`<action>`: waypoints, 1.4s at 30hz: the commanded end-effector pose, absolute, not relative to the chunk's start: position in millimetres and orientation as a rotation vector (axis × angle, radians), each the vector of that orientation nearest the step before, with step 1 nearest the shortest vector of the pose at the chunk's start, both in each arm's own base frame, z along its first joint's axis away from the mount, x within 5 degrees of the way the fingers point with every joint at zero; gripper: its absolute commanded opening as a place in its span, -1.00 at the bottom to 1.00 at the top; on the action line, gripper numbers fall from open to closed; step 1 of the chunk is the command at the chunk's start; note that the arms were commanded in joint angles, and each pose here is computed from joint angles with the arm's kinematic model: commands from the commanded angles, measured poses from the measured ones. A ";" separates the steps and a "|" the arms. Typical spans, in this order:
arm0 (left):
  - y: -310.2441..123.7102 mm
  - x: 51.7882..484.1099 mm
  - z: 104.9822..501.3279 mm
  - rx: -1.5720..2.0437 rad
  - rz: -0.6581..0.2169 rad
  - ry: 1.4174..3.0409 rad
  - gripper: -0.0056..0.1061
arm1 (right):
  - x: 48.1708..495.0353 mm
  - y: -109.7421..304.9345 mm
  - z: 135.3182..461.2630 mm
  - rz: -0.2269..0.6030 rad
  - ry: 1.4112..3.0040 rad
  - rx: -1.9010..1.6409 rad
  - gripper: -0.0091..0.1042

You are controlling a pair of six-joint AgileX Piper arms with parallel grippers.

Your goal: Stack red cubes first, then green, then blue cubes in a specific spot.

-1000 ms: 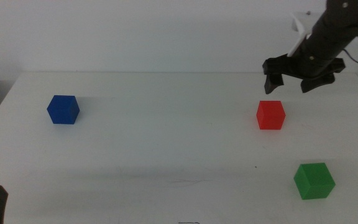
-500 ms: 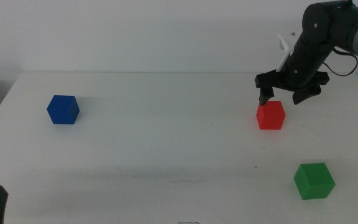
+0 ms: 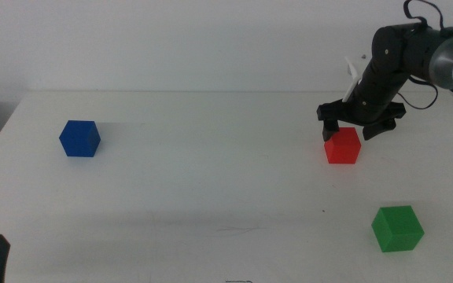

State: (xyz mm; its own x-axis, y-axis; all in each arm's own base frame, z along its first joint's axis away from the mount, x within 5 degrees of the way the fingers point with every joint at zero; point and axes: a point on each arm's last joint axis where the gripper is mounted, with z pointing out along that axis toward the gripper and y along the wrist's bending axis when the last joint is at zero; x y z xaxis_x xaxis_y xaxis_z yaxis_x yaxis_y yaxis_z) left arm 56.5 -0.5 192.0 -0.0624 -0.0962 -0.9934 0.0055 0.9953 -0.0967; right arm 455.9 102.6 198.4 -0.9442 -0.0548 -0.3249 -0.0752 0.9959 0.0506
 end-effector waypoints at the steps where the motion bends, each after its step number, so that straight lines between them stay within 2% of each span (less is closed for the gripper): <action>1: -1.1 54.9 201.9 -0.067 -0.102 1.522 0.77 | 458.8 98.7 233.3 0.100 2.694 -0.076 0.80; 5: -1.1 54.9 201.9 -0.067 -0.102 1.522 0.77 | 460.6 98.9 229.4 0.104 2.694 -0.050 0.66; 8: -1.1 54.9 201.9 -0.067 -0.102 1.522 0.77 | 461.1 98.8 229.6 0.107 2.688 -0.035 0.33; 10: -1.1 54.9 201.9 -0.067 -0.102 1.522 0.77 | 460.9 98.8 229.5 0.110 2.691 -0.017 -0.05; 13: -1.1 54.9 201.9 -0.067 -0.102 1.522 0.77 | 460.0 99.0 230.3 0.114 2.696 0.001 -0.74; 14: -1.1 54.9 201.9 -0.067 -0.102 1.522 0.77 | 459.3 99.3 232.1 0.114 2.695 0.002 -0.86; 17: -1.1 54.9 201.9 -0.067 -0.102 1.522 0.77 | 454.8 101.4 241.5 0.106 2.688 -0.004 -0.86; 20: -1.1 54.9 201.9 -0.067 -0.102 1.522 0.77 | 443.0 105.3 254.7 0.061 2.666 -0.010 -0.86; 24: -1.1 54.9 201.9 -0.067 -0.102 1.522 0.77 | 410.0 119.1 270.4 0.021 2.638 0.001 -0.86; 32: -1.1 54.9 201.9 -0.067 -0.102 1.522 0.77 | 361.7 173.6 291.3 0.138 2.621 -0.028 -0.86; 36: -1.1 54.9 201.9 -0.067 -0.102 1.522 0.77 | 344.3 214.2 290.3 0.223 2.600 -0.061 -0.86; 42: -1.1 54.9 201.9 -0.067 -0.102 1.522 0.77 | 329.5 252.4 276.9 0.285 2.619 -0.042 -0.86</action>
